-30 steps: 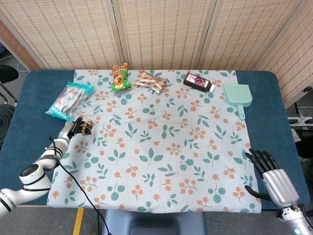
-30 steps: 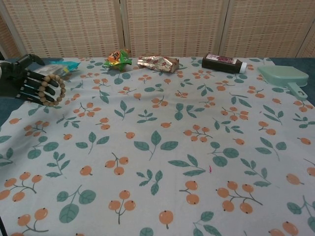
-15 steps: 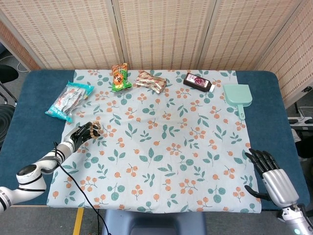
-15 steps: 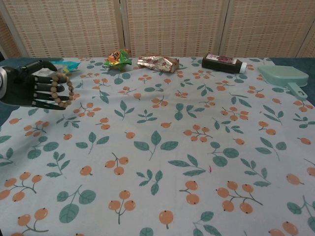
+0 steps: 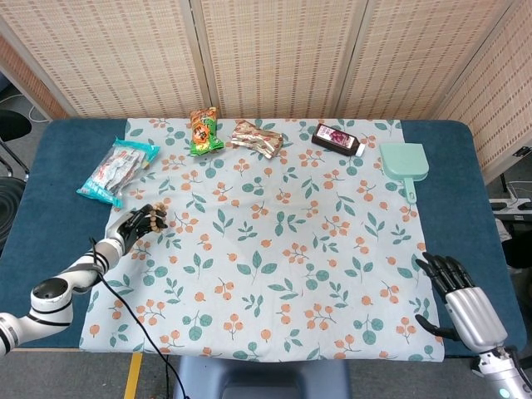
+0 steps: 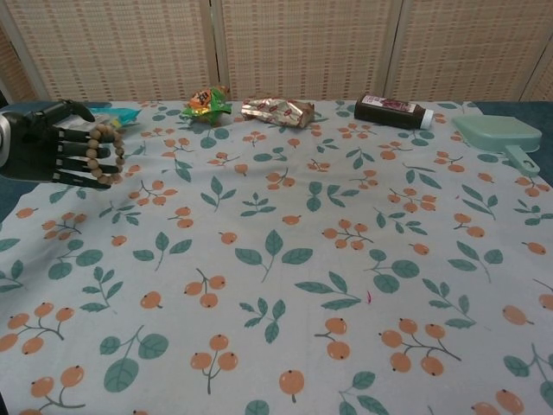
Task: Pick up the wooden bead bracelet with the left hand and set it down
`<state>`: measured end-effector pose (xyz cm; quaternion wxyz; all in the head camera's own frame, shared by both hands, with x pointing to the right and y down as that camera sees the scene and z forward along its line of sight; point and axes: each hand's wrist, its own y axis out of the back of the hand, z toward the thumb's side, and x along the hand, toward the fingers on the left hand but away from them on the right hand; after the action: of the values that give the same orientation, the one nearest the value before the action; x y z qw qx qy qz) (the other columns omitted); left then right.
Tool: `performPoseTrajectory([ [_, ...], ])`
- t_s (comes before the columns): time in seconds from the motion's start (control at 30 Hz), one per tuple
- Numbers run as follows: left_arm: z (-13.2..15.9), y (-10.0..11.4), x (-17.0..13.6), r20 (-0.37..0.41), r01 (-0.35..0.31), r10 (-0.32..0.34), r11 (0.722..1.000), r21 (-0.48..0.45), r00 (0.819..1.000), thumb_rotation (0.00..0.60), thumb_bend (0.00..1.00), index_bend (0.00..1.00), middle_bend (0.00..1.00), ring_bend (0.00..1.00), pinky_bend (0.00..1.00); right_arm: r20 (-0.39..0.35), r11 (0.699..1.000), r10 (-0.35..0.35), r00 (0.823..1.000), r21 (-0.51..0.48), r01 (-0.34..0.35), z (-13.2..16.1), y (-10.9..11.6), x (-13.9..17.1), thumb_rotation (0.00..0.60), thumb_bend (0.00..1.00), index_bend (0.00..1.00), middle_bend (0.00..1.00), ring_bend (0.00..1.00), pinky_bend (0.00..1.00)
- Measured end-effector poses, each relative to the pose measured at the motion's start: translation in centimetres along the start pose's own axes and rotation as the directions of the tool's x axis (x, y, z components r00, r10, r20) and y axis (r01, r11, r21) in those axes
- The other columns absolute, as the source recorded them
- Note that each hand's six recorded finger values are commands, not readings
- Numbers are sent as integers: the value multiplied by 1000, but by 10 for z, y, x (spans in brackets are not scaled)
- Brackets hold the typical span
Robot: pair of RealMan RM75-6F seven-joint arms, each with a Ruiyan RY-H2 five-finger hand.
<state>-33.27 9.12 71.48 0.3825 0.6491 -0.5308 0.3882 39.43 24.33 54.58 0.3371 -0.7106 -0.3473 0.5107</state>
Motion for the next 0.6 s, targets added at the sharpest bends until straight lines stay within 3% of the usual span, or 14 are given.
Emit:
performPoseTrajectory([
  [0.13,0,-2,0,2,5,-5,1000,19,1000,191,643,514,601,367,146,-1,1000,-5,1000,-2,5,0,2,1,558,151,0,0,0,0],
  [0.23,0,-4,0,2,8,-9,1000,29,1000,210,665,514,601,367,145,0,1000,-10,1000,-2,10,0,3,1,558,151,0,0,0,0],
  [0.6,-2,-6,2,6,14,-14,998,56,1000,219,622,514,601,366,145,2,1000,-12,1000,0,12,-1,3,2,559,151,0,0,0,0],
])
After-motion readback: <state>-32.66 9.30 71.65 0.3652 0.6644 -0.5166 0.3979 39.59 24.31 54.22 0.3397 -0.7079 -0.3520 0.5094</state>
